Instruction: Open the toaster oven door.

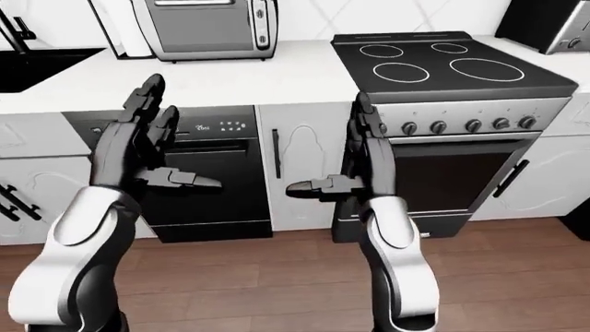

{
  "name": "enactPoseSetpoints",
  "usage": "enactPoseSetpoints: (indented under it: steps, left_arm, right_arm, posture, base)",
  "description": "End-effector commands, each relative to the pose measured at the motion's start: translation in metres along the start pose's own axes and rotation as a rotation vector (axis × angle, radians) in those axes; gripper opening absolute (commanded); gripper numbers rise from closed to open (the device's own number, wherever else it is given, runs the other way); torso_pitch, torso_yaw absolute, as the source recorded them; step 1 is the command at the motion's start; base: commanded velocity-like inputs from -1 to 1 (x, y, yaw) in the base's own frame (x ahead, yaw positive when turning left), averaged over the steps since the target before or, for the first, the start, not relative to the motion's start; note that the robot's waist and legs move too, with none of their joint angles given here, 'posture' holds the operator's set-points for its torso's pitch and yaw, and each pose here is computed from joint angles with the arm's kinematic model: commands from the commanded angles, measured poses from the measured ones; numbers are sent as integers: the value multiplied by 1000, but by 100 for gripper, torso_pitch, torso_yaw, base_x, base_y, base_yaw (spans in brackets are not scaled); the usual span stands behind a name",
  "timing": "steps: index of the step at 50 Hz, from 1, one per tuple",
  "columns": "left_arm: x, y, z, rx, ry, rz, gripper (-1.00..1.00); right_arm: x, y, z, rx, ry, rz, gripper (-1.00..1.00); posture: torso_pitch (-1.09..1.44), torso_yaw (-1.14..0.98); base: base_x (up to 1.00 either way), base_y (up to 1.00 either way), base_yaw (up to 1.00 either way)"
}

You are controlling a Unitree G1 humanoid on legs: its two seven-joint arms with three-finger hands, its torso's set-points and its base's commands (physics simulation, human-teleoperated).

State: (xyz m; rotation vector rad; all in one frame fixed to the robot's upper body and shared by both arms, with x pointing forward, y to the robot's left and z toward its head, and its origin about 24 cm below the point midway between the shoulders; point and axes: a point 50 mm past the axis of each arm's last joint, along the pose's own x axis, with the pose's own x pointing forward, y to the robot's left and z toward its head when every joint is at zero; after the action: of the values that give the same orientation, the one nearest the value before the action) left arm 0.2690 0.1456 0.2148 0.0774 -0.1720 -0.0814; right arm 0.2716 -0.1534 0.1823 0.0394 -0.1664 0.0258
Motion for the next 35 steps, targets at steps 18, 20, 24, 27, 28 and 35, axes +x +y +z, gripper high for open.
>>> enactPoseSetpoints:
  steps: [18, 20, 24, 27, 28, 35]
  left_arm:
    - [-3, 2, 7, -3, -80, 27, 100]
    - [-3, 1, 8, -3, -81, 26, 100]
    - [-3, 3, 12, -1, -85, 29, 100]
    - [-2, 3, 11, -1, -85, 28, 100]
    - [-2, 2, 11, -2, -86, 27, 100]
    - [-3, 2, 11, -2, -87, 25, 100]
  right_arm:
    - [-6, 7, 15, 13, -79, 44, 100]
    - [-7, 7, 14, 14, -78, 46, 100]
    - [-7, 8, 16, 17, -77, 50, 100]
    - [-7, 9, 16, 20, -77, 54, 100]
    - [-7, 9, 16, 28, -75, 63, 100]
    - [-8, 10, 15, 31, -72, 73, 100]
  posture:
    - [0, 0]
    - [0, 0]
    - [0, 0]
    - [0, 0]
    - [0, 0]
    - [0, 0]
  base:
    - [19, 0, 0]
    - [19, 0, 0]
    - [19, 0, 0]
    - [20, 0, 0]
    - [20, 0, 0]
    - [19, 0, 0]
